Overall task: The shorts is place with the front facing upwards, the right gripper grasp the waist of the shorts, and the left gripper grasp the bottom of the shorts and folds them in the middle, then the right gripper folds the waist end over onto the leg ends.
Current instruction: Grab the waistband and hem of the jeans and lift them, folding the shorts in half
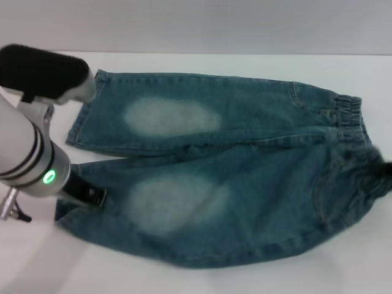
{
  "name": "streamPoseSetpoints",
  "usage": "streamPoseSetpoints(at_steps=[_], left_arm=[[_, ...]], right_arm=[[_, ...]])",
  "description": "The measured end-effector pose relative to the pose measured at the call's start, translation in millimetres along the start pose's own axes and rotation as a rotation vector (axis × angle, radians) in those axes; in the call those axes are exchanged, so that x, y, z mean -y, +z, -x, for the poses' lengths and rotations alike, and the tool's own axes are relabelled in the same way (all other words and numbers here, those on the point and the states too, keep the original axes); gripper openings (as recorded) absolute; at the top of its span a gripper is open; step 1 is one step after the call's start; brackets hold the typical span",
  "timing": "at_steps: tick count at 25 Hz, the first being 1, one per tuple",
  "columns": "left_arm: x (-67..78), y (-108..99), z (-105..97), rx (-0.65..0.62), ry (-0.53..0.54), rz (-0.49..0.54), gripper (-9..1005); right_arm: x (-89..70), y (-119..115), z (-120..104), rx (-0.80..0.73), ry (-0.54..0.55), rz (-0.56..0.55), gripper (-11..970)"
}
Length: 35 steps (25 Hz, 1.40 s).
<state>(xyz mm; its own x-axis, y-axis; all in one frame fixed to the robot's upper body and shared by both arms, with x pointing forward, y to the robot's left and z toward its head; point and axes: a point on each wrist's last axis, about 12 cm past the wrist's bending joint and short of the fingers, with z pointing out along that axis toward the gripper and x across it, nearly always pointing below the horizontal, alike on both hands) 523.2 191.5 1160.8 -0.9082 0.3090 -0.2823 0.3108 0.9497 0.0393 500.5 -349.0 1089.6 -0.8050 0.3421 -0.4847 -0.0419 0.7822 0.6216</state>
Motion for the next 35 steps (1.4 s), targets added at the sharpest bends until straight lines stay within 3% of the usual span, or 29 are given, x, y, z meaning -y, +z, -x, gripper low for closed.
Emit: streamPoseSetpoints(at_steps=[9, 16, 24, 35], left_arm=[[-21.6, 0, 21, 0.261, -0.071, -0.023, 6], [-37.5, -7, 35, 0.456, -0.128, -0.025, 4], [-49.6, -6, 45, 0.581, -0.166, -0.026, 1], [-46.4, 9, 64, 0.6, -0.146, -0.098, -1]], right_arm=[[8.0, -11, 24, 0.233, 0.018, 0.135, 10], [27.7, -18, 27, 0.504, 0.179, 0.286, 9], [55.3, -20, 17, 0.665, 0.407, 0.298, 9], [57.0, -9, 30, 0.674, 0.436, 0.257, 9]])
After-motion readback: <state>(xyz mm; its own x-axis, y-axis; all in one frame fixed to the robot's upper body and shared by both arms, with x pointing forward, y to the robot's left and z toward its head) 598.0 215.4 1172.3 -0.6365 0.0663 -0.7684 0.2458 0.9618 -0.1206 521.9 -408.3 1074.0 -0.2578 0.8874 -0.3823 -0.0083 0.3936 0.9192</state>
